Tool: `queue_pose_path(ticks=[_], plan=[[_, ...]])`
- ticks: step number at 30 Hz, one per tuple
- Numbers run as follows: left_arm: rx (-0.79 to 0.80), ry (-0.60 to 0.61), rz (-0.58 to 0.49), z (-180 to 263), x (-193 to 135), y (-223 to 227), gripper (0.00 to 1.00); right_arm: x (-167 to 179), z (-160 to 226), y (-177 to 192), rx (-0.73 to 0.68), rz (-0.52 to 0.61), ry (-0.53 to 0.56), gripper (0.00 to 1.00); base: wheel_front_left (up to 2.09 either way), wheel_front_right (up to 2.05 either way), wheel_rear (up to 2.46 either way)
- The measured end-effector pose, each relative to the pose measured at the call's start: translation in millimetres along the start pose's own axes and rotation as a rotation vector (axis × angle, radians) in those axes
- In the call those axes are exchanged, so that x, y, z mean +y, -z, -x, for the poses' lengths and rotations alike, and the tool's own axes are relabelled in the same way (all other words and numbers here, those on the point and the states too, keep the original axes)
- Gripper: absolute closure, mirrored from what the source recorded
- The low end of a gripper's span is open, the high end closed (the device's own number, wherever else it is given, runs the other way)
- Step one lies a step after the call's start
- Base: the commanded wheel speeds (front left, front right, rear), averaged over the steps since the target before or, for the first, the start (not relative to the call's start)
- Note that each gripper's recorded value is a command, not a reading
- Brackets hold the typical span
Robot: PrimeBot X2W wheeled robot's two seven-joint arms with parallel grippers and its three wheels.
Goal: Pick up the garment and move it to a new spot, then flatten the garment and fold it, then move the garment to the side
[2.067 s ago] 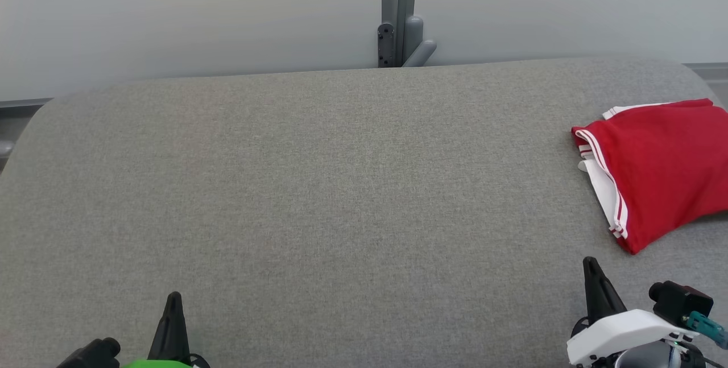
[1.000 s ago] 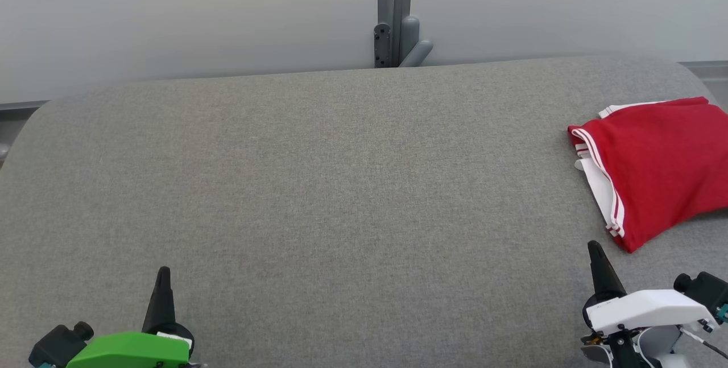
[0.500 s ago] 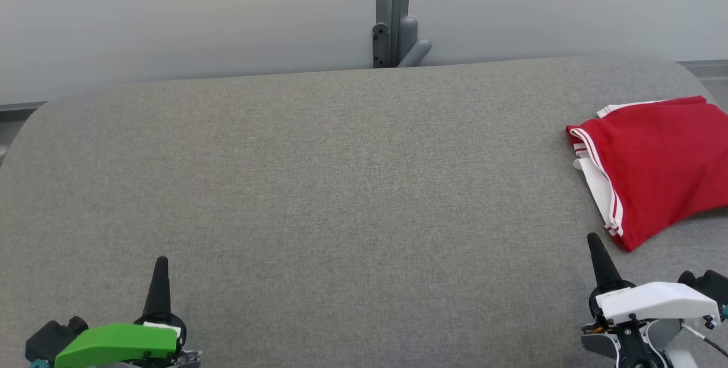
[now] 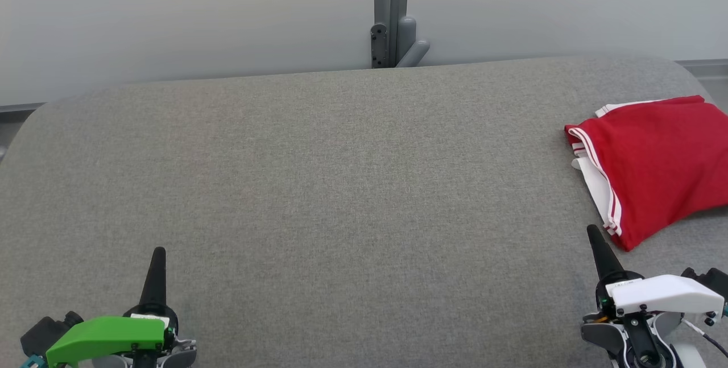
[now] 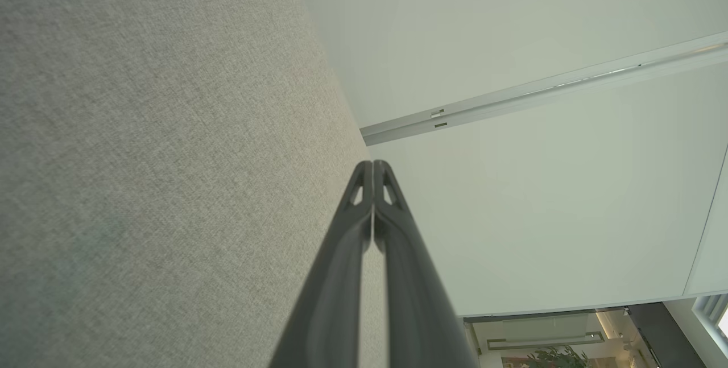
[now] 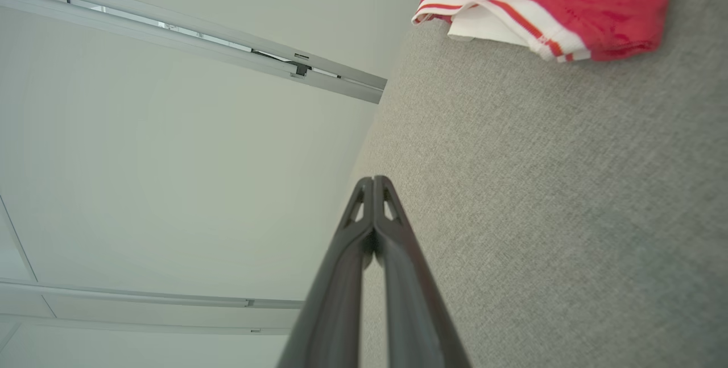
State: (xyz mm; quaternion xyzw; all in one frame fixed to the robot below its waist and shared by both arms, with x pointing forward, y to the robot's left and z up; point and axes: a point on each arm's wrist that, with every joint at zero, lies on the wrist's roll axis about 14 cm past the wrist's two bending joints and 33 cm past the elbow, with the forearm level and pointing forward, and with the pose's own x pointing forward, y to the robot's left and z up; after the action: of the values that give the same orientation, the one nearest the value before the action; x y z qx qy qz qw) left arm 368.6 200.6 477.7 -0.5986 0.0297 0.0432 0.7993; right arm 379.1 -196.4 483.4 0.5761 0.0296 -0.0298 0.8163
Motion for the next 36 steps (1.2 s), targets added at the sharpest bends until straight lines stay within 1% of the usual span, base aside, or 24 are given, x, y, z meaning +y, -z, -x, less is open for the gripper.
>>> queue_pose_path(ticks=[22, 36], plan=[[0.011, 0.046, 0.167, -8, -15, -2, 1.00, 11, -4, -5, 0.002, -0.197, -0.038, 1.00, 0.00, 0.00, 0.00], [0.020, 0.072, 0.248, -12, -22, -4, 1.00, 16, -5, -8, 0.003, -0.295, -0.061, 1.00, 0.00, 0.00, 0.00]])
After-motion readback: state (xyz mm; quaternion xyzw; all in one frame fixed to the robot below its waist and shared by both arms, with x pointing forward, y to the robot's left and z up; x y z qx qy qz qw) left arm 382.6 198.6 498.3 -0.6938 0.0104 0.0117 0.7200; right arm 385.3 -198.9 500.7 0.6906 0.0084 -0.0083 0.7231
